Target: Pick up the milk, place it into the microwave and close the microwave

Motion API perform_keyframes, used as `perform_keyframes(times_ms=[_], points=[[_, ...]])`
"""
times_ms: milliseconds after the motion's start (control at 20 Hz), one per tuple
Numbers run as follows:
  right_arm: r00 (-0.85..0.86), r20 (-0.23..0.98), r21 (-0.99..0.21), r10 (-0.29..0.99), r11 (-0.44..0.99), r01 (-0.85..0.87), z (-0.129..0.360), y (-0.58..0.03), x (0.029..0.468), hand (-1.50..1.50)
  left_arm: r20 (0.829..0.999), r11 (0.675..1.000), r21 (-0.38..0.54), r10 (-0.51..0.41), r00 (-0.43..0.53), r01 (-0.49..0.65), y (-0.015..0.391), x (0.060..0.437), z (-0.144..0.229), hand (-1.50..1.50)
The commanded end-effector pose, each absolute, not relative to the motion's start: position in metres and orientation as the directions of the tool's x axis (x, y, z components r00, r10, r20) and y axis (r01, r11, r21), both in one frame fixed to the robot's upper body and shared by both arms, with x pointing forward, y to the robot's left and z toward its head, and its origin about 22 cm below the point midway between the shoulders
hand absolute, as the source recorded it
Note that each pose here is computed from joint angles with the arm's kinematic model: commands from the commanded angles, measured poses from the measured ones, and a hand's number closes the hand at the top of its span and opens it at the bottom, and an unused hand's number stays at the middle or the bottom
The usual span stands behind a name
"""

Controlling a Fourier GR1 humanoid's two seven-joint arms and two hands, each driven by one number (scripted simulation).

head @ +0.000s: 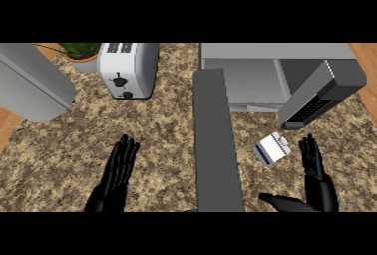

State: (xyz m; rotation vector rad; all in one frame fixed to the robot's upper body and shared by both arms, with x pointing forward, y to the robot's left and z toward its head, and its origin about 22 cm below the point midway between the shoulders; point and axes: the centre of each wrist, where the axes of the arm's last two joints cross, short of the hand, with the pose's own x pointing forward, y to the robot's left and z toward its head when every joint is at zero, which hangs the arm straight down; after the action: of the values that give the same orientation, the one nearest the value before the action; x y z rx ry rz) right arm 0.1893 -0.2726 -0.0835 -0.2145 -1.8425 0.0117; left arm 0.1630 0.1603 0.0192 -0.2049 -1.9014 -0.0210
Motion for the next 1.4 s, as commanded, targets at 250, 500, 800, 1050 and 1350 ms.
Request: perform_keyframes(times_ms=[250, 500, 800, 1050, 1350], points=[[-0.238, 0.94, -0.201, 0.246, 0.959, 0.199, -0.122, -0.27, 0.237, -1.5, 0.942, 0.985, -0.088, 0.13, -0.309, 0.145, 0.186, 0.163, 0.02, -1.5], [-0.24, 0.938, -0.198, 0.251, 0.954, 0.225, -0.129, -0.282, 0.254, -1.5, 0.94, 0.984, -0.11, 0.149, -0.306, 0.14, 0.203, 0.147, 0.007, -1.5], [-0.262, 0.931, -0.177, 0.255, 0.942, 0.286, -0.143, -0.291, 0.261, 1.5, 0.939, 0.985, -0.1, 0.14, -0.314, 0.141, 0.227, 0.15, 0.016, -1.5], [-0.22, 0.902, -0.293, 0.37, 0.902, 0.316, -0.147, -0.31, 0.252, 1.5, 0.942, 0.982, -0.106, 0.149, -0.3, 0.154, 0.243, 0.152, 0.013, -1.5], [-0.152, 0.912, -0.319, 0.381, 0.892, 0.32, -0.154, -0.302, 0.252, 1.5, 0.936, 0.987, -0.107, 0.142, -0.323, 0.123, 0.252, 0.143, 0.015, -1.5]])
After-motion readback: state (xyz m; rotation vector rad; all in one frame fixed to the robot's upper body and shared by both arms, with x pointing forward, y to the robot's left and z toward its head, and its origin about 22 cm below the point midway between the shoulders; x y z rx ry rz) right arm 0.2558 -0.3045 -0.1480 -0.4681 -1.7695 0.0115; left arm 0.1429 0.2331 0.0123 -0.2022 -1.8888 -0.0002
